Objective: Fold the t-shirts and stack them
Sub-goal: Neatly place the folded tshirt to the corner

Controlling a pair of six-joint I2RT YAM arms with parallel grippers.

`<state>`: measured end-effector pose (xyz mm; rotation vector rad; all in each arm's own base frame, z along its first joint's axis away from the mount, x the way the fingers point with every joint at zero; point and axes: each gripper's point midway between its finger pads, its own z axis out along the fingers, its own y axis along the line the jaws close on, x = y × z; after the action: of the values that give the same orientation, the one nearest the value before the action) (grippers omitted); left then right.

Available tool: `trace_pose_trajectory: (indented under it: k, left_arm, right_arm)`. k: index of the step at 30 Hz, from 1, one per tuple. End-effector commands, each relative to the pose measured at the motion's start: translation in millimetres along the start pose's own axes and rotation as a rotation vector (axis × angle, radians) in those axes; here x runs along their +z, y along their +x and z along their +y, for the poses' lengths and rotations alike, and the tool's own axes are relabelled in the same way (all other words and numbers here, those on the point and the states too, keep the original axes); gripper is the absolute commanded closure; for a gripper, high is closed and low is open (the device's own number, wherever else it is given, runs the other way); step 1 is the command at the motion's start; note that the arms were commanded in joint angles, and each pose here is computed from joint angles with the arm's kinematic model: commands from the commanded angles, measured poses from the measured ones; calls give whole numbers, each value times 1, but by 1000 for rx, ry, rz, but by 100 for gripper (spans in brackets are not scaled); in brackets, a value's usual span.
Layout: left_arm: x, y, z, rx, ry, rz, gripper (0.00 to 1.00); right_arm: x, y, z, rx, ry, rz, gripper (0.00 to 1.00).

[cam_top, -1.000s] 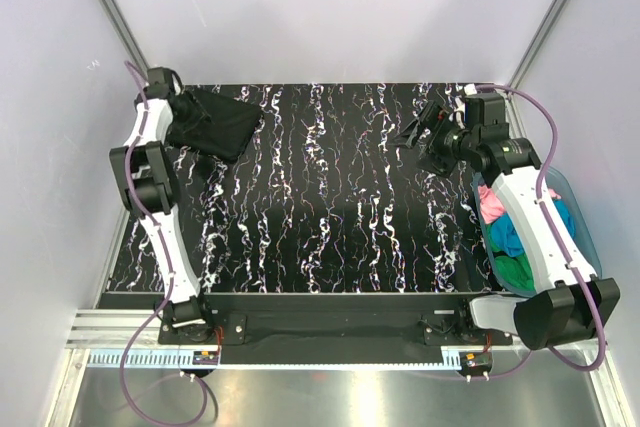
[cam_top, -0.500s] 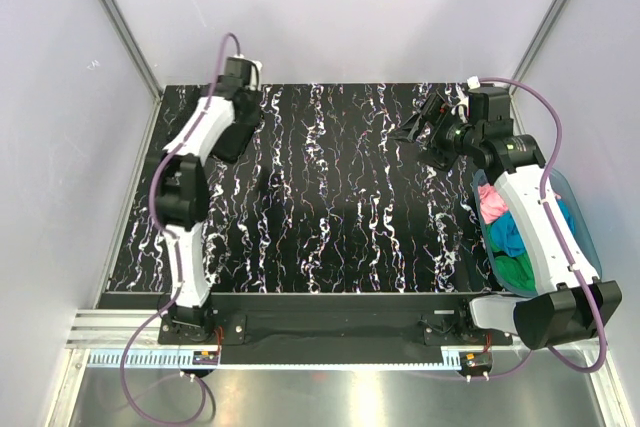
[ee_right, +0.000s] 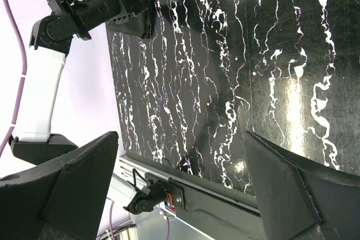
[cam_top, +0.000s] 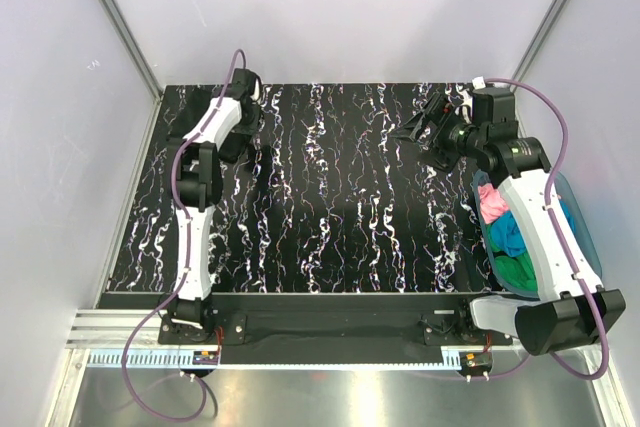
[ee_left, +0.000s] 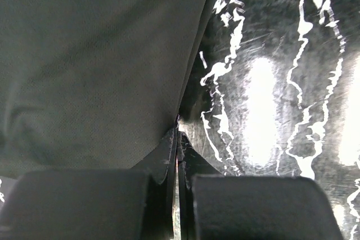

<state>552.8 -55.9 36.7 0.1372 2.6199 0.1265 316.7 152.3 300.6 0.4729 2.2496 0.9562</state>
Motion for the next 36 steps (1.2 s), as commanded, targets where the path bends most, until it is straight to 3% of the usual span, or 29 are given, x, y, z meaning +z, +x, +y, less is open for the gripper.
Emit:
trace_pose_trajectory:
  k: [1, 12, 19, 36]
  left_arm:
    - [-4, -21, -6, 9, 15, -63, 99]
    - [-7, -30, -34, 23, 119, -81, 94]
    - [9, -19, -17, 51, 31, -9, 93]
    - [18, -38, 26, -57, 19, -79, 91]
  right_arm:
    - [-16, -10, 21, -6, -43, -52, 0]
    - [-16, -17, 24, 5, -39, -71, 0]
    - [-22, -21, 30, -5, -43, -86, 0]
    - [-34, -27, 43, -3, -52, -95, 0]
